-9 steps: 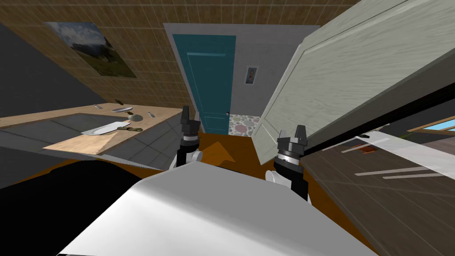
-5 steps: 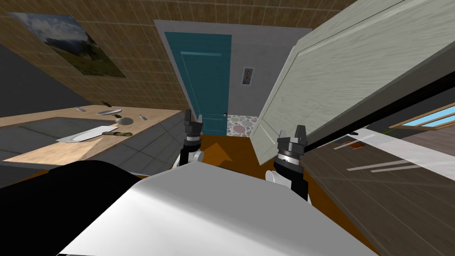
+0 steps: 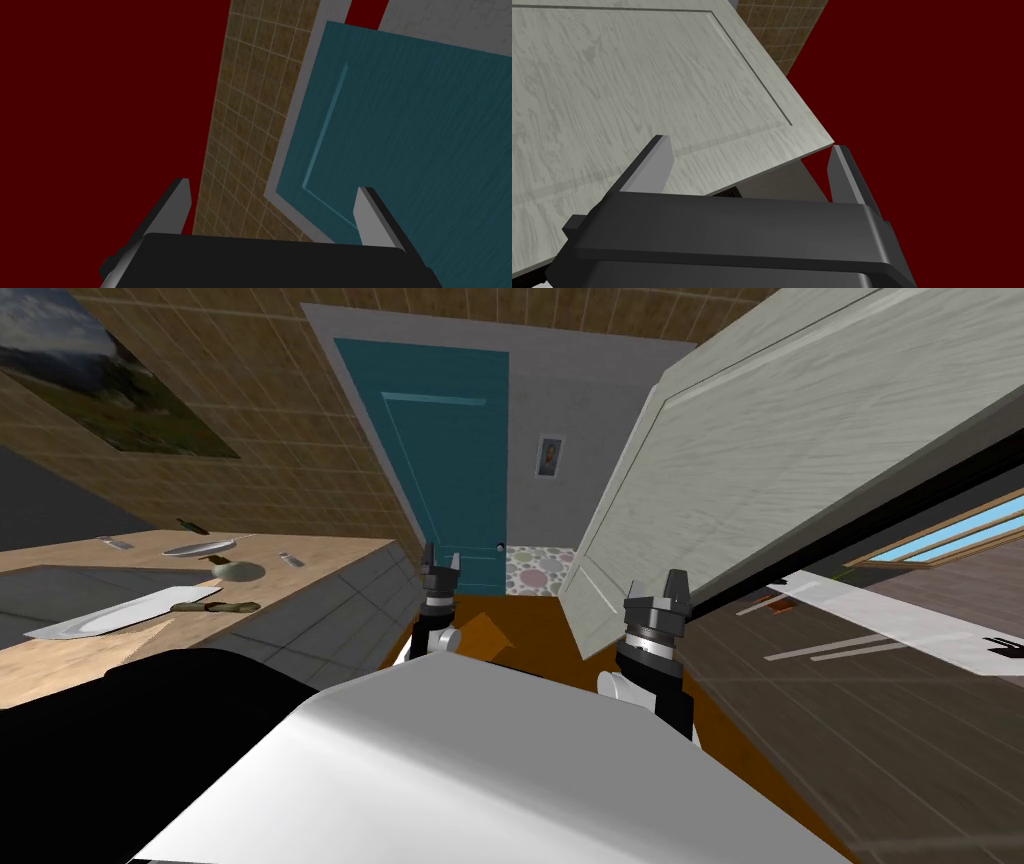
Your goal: Pull the door open
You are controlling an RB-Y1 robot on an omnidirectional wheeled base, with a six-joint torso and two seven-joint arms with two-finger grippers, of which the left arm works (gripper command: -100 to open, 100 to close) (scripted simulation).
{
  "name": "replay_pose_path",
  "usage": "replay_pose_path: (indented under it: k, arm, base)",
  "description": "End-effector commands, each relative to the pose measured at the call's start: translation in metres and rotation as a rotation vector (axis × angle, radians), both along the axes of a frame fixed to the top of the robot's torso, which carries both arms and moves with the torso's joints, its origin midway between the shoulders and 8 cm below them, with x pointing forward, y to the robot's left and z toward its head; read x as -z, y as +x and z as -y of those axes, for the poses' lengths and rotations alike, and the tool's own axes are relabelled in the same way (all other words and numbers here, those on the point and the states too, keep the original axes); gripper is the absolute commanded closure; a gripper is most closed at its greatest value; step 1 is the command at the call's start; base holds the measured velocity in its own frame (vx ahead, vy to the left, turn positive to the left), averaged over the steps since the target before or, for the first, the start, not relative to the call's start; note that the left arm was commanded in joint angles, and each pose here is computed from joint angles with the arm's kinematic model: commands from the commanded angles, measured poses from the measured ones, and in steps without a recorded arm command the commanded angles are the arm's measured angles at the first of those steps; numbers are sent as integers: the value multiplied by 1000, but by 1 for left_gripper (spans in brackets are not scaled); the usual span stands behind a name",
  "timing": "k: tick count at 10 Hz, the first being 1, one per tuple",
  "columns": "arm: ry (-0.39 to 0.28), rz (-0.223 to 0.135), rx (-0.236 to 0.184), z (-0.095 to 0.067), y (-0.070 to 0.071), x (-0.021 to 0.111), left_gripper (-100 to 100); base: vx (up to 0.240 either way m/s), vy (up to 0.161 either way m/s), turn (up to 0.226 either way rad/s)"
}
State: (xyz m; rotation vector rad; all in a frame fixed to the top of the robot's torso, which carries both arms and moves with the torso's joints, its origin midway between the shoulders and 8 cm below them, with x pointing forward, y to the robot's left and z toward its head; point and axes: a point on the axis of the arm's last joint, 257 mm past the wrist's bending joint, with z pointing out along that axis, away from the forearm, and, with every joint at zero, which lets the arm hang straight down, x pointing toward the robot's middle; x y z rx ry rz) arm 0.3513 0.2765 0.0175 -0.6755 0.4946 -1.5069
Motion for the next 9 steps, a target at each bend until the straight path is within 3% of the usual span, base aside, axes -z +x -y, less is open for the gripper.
replay_pose_path:
  k: [1, 9]
  arm:
    - [-65, -19, 45, -4, 8, 15, -100]
    - [-295, -85, 164, -26, 34, 76, -100]
  base:
    - [113, 40, -138]
    - [100, 25, -111]
